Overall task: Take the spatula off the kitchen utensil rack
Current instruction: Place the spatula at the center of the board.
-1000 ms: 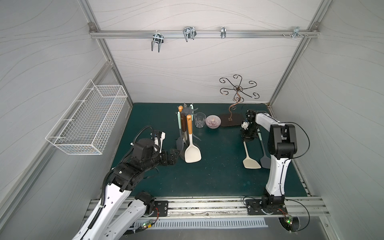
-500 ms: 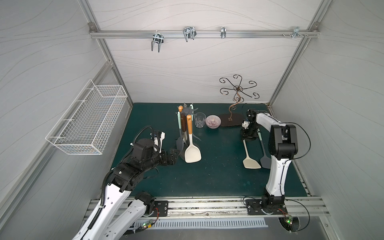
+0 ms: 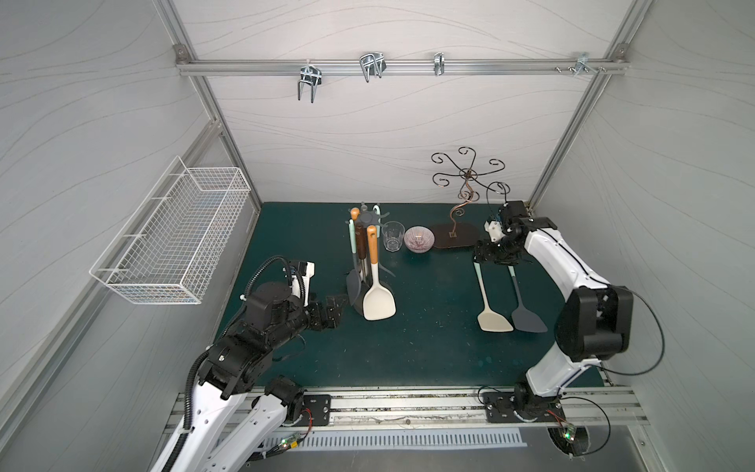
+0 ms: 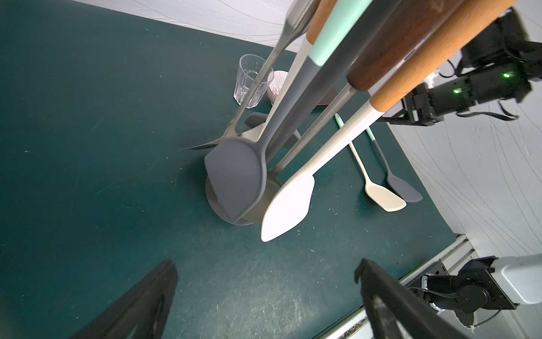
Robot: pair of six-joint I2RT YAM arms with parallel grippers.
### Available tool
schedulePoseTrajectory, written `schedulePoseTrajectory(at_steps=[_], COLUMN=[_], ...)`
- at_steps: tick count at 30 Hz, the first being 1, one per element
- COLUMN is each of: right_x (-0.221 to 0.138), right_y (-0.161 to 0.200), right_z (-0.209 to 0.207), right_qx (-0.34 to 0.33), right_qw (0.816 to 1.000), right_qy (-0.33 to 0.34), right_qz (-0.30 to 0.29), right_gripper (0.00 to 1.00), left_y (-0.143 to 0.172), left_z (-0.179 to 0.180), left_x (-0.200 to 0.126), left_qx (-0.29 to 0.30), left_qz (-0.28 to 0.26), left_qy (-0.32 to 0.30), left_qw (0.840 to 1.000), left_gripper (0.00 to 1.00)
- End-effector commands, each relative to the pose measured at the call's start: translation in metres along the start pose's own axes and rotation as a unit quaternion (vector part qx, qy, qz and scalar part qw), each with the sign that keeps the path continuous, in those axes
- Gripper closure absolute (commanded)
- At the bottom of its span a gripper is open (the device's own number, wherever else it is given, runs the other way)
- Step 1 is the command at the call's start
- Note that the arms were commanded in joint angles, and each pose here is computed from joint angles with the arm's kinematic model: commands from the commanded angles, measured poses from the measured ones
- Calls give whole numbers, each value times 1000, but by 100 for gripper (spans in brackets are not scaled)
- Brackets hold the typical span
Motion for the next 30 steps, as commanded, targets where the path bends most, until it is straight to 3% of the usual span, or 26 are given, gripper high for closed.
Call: schedulePoseTrajectory(at_steps=[1, 2, 15, 21, 30], right_x=[-27, -33, -115, -139, -145], right_y=[10, 16, 113, 149, 160], right_z=[25, 33, 76, 76, 74], right_qx=[-19, -32, -104, -113, -91], right_qw=[998, 997, 966, 943, 934], right_qy=[-38, -45, -180, -244, -265], right_qz=[-54, -62, -153, -198, -220], right_gripper=[10, 1, 1, 1, 1], left_y=[-8, -6, 13, 20, 12], left_z=[-4, -4, -3, -4, -6], left_x=[-23, -29, -83, -82, -56], left_qx=[-14, -22, -93, -117, -126], left_qz=[-30, -31, -37, -42, -32], left_qy=[-6, -7, 9, 44, 54], left_qw=[999, 999, 995, 991, 990], left_gripper=[0, 0, 0, 0, 0])
Point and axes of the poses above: each gripper's point midway between its finger pads, its own x axis out along the fingers, its own z axis along the line the jaws close on, y = z × x, the point moved 10 cm from there along -x, back along the fingers, and after that the axes turned 3 degrees about -x, right-handed, at the moved point
